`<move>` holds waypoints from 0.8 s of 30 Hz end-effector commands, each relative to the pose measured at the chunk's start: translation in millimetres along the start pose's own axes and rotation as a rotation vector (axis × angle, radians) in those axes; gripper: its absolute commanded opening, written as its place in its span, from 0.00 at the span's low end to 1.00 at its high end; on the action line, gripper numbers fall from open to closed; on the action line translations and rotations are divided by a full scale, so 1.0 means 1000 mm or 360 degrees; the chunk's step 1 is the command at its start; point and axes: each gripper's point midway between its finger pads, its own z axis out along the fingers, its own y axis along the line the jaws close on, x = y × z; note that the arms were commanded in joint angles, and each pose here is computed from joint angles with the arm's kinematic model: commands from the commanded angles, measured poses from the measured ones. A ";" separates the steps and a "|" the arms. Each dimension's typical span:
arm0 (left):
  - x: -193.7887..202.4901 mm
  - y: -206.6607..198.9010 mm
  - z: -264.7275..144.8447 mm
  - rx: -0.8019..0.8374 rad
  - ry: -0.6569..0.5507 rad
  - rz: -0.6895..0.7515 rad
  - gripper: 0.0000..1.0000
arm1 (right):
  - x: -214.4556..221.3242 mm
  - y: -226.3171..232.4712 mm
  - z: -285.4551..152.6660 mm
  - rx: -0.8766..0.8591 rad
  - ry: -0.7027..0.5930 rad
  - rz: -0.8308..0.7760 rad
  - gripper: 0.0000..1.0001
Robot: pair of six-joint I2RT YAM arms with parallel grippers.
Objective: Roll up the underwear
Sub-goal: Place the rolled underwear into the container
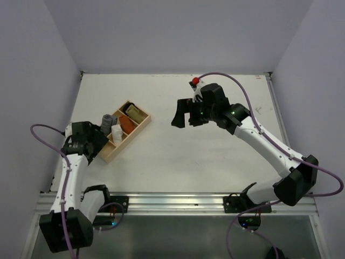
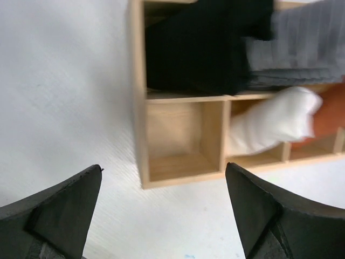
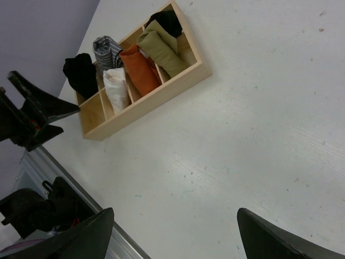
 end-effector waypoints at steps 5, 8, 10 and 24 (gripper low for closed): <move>-0.047 -0.106 -0.105 0.0918 -0.0159 0.0424 1.00 | -0.010 -0.021 -0.024 0.0290 -0.0041 0.0100 0.99; -0.044 -0.133 -0.146 0.1259 -0.0197 0.0467 1.00 | -0.010 -0.023 -0.029 0.0322 -0.0033 0.0107 0.99; -0.029 -0.148 -0.175 0.1541 -0.0161 0.0478 1.00 | -0.008 -0.026 -0.034 0.0347 -0.0054 0.0122 0.99; 0.014 -0.163 -0.204 0.2067 -0.0084 0.0659 1.00 | -0.019 -0.003 -0.050 0.0156 -0.0237 0.0214 0.99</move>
